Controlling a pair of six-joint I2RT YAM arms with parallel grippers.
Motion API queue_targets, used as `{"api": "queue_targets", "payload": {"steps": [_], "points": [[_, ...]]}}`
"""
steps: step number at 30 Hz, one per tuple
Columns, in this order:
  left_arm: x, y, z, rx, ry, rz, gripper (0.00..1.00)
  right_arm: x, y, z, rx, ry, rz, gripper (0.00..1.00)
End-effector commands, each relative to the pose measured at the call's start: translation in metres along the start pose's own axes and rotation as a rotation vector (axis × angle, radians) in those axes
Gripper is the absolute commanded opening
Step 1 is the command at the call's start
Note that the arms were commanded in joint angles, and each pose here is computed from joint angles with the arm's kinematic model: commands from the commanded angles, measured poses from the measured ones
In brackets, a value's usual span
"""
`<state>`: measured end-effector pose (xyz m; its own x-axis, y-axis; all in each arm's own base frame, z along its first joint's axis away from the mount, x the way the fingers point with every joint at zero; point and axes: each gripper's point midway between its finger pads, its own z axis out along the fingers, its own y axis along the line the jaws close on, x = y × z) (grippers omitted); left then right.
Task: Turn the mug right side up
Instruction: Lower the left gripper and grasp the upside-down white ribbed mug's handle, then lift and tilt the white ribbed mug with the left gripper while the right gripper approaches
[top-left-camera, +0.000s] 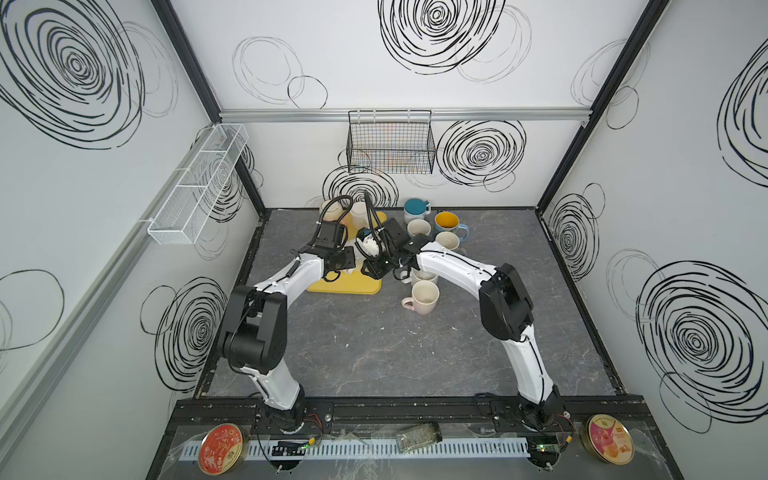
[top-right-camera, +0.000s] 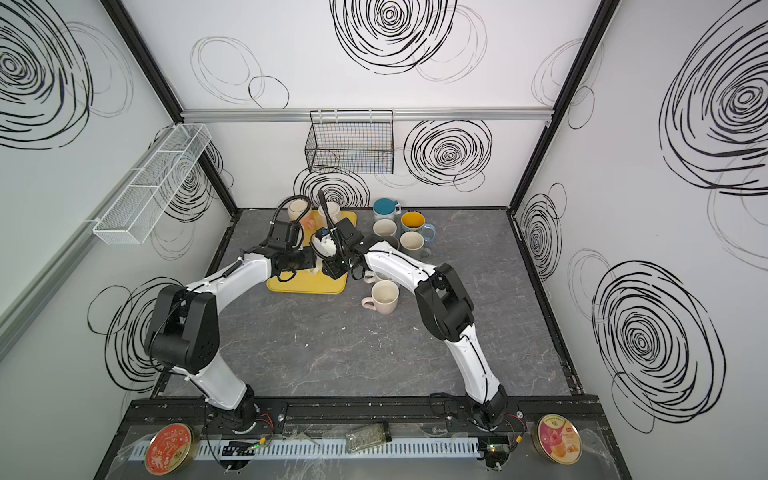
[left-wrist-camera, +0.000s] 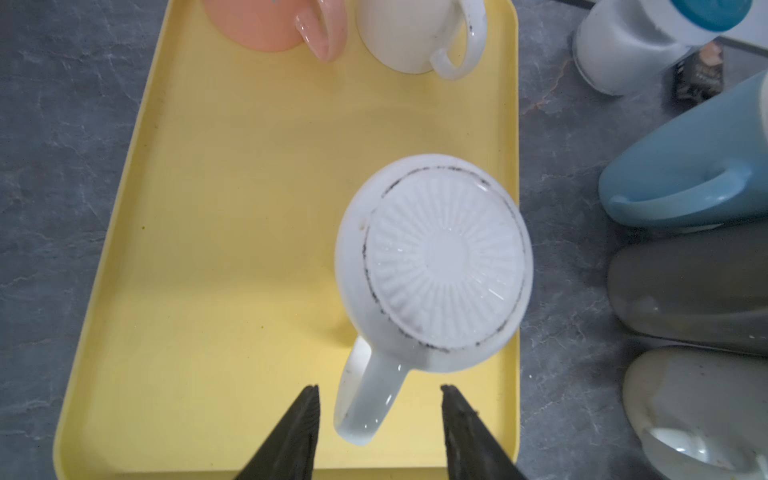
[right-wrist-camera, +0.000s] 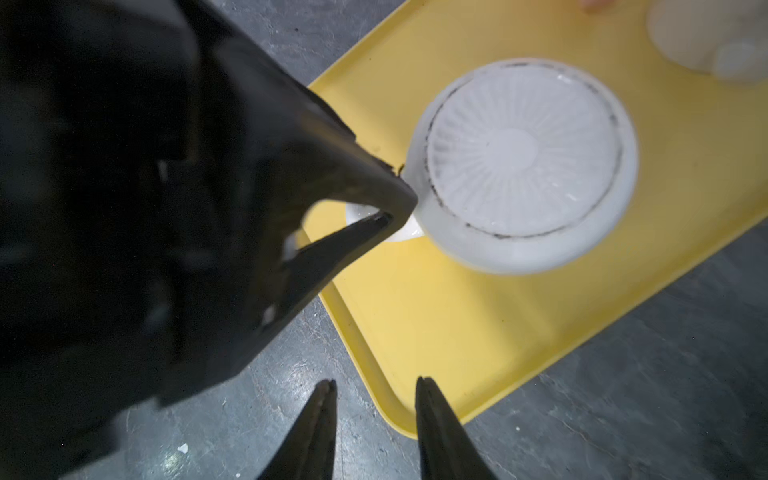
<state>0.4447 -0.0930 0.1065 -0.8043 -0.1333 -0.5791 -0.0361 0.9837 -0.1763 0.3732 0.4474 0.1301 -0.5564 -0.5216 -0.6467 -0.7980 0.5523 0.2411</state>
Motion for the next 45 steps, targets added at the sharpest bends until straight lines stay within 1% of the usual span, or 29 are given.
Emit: {"api": "queue_targets", "payload": {"steps": [1,9,15,23,28,30,32,35,36,40,41,43,45], "points": [[-0.001,0.006,0.005,-0.045,0.057,0.104,0.51,-0.015,0.000,-0.020,0.014,-0.067,-0.014,0.36],[0.002,0.013,0.020,-0.096,0.130,0.134,0.48,-0.020,-0.006,-0.038,0.030,-0.127,-0.013,0.36],[0.003,0.008,0.026,-0.070,0.138,0.151,0.43,-0.024,-0.008,-0.047,0.036,-0.165,-0.019,0.36],[-0.006,0.000,0.026,-0.035,0.124,0.175,0.37,-0.020,-0.009,-0.047,0.035,-0.163,-0.008,0.37],[-0.009,0.001,0.032,-0.031,0.121,0.184,0.36,-0.020,-0.009,-0.050,0.039,-0.164,0.001,0.36],[-0.010,0.003,0.039,-0.007,0.130,0.178,0.35,-0.020,-0.009,-0.051,0.041,-0.163,0.002,0.36],[-0.011,0.004,0.044,0.005,0.130,0.171,0.32,-0.020,-0.009,-0.052,0.044,-0.160,0.002,0.36],[-0.013,0.007,0.049,0.017,0.134,0.156,0.25,-0.018,-0.010,-0.053,0.051,-0.158,0.000,0.36],[-0.014,0.009,0.050,0.015,0.131,0.149,0.24,-0.018,-0.011,-0.053,0.053,-0.158,0.003,0.36],[-0.016,0.013,0.055,-0.006,0.123,0.143,0.28,-0.018,-0.010,-0.052,0.049,-0.157,0.003,0.36],[-0.017,0.014,0.057,-0.015,0.124,0.140,0.29,-0.018,-0.009,-0.052,0.046,-0.157,0.004,0.36],[-0.019,0.020,0.059,-0.049,0.121,0.127,0.35,-0.019,-0.009,-0.052,0.045,-0.159,0.004,0.37],[-0.020,0.024,0.061,-0.076,0.116,0.118,0.37,-0.019,-0.010,-0.052,0.046,-0.159,0.007,0.36]]}}
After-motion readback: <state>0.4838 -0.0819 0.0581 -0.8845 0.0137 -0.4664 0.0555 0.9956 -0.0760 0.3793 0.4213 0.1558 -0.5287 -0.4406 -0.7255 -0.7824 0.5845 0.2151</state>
